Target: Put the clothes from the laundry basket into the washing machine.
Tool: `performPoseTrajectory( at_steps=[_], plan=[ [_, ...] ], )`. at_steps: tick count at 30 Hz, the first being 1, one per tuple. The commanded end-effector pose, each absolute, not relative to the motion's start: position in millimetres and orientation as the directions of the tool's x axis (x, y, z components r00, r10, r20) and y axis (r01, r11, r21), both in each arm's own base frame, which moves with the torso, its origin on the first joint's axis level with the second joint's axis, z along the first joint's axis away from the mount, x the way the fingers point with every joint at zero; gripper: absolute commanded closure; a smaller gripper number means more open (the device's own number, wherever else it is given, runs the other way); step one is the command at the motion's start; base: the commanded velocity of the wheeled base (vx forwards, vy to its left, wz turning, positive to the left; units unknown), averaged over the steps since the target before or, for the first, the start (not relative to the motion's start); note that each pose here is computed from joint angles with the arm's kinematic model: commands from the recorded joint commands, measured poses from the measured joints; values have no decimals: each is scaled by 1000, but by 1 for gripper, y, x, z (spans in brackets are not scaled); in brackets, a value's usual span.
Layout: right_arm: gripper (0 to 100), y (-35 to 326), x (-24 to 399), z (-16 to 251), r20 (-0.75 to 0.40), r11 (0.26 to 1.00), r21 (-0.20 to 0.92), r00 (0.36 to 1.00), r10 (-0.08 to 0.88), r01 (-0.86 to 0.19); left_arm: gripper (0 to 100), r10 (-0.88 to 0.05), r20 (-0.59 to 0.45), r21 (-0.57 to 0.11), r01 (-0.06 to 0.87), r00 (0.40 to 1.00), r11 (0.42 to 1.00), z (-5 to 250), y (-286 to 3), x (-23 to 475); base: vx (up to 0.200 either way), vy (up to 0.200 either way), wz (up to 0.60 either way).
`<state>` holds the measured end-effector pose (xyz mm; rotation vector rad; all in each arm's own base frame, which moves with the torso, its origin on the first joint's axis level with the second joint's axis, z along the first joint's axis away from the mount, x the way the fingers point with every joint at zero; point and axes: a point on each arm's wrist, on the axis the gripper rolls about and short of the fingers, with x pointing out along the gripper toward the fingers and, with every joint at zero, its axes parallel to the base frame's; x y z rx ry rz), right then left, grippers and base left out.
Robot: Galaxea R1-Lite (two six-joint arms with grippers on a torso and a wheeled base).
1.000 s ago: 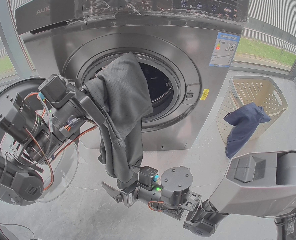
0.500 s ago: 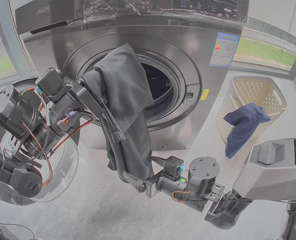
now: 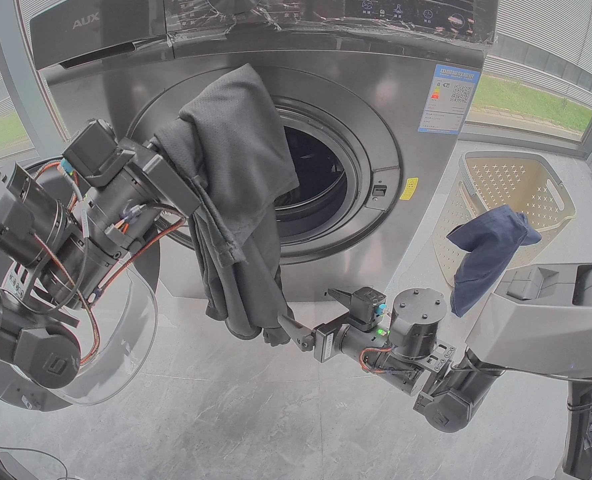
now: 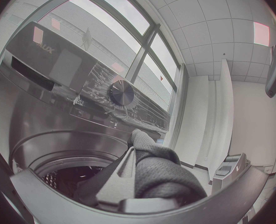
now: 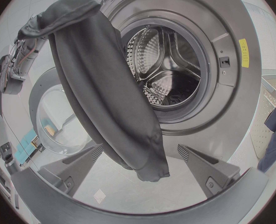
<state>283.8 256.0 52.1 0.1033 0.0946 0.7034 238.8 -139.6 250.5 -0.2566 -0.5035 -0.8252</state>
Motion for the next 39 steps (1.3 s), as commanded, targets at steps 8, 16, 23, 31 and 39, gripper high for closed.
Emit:
performPoseTrajectory(
  at_steps=[8,16,23,31,39],
  plan=[
    [0,261,293,22,-106,766,125,759,642,-631,100,-608,552,-28,741,571,671,259,-140,240,0,0,0],
    [0,263,292,8,-148,766,123,752,642,-630,100,-587,563,-33,725,582,688,262,-136,243,0,0,0],
    [0,266,305,-15,-171,778,119,759,628,-617,100,-587,563,-33,725,582,688,262,-136,242,0,0,0],
    [0,279,317,-29,-153,771,104,756,636,-628,100,-589,561,-33,727,582,686,261,-136,242,0,0,0],
    [0,288,319,-33,-135,763,104,751,646,-637,100,-590,562,-31,728,579,685,262,-137,241,0,0,0]
  ],
)
